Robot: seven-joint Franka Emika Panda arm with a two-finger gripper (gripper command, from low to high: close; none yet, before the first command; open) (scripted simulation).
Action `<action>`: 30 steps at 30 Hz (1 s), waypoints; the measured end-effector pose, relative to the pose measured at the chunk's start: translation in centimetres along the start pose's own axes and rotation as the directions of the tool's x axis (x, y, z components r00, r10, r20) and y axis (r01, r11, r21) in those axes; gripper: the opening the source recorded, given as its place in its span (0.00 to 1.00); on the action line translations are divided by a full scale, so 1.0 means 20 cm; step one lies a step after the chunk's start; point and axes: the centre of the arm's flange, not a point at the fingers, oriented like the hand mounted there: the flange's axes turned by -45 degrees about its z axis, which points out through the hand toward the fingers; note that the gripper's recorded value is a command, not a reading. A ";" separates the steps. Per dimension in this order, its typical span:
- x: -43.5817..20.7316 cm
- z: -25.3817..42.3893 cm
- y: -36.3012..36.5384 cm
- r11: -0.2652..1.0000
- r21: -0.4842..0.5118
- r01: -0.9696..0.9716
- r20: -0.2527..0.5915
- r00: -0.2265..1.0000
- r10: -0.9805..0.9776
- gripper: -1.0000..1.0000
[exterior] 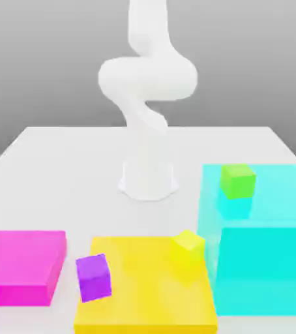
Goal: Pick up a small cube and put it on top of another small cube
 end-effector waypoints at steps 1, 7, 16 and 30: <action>0.01 0.09 0.05 1.000 0.009 0.003 0.026 1.000 -0.003 0.50; 0.00 0.57 0.31 0.999 0.050 0.008 0.164 0.986 -0.016 0.50; -0.23 1.25 0.72 0.997 0.076 0.005 0.346 0.938 -0.031 0.50; -1.00 2.00 1.37 0.998 0.051 0.044 0.599 0.798 -0.065 0.50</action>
